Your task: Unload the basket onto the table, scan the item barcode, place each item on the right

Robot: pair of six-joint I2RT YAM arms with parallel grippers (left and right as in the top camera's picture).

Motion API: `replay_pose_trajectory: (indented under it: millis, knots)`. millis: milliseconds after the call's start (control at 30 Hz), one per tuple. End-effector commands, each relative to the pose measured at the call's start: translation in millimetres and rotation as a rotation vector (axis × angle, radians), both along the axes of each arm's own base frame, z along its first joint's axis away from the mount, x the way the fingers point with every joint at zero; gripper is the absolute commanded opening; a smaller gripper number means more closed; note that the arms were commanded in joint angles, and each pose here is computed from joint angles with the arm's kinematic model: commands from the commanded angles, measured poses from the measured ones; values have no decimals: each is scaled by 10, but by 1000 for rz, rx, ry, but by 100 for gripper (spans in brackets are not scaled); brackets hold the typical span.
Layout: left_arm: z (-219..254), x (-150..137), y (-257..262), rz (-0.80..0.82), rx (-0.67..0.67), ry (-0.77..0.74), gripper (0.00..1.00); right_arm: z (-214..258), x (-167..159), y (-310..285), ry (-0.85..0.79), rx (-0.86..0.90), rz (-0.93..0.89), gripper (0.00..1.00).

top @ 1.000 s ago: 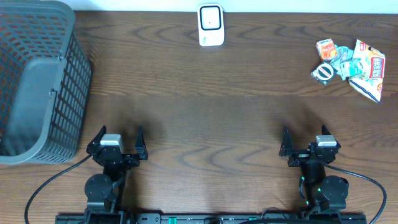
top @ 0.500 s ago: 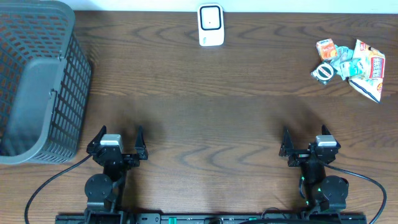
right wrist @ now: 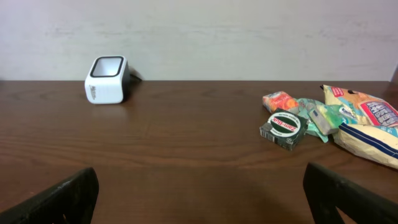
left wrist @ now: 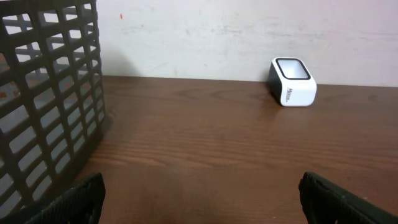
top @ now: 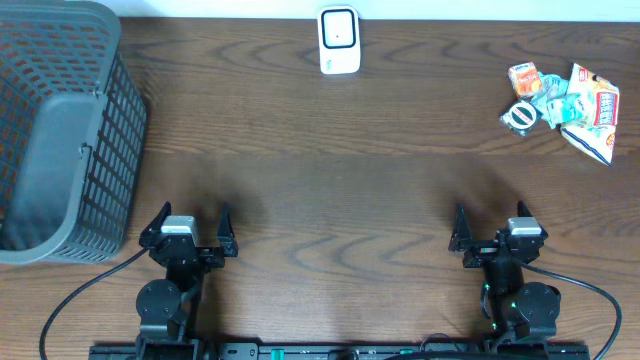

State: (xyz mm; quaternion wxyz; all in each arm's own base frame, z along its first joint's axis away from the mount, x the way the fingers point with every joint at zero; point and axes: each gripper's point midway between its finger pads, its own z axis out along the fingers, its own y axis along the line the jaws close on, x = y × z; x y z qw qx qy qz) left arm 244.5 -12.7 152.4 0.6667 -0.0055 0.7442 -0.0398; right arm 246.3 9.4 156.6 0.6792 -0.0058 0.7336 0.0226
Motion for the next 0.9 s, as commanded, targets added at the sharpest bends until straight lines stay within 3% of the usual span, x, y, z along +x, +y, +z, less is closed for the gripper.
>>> replay_pose_trajectory:
  millis: [0, 867]
  knots:
    - [-158, -9, -6, -4, 8, 47, 98, -2, -3, -10, -1, -8, -6, 99]
    - [-158, -9, -5, -4, 8, 47, 98, -1, -2, -48, -1, -7, -21, 99]
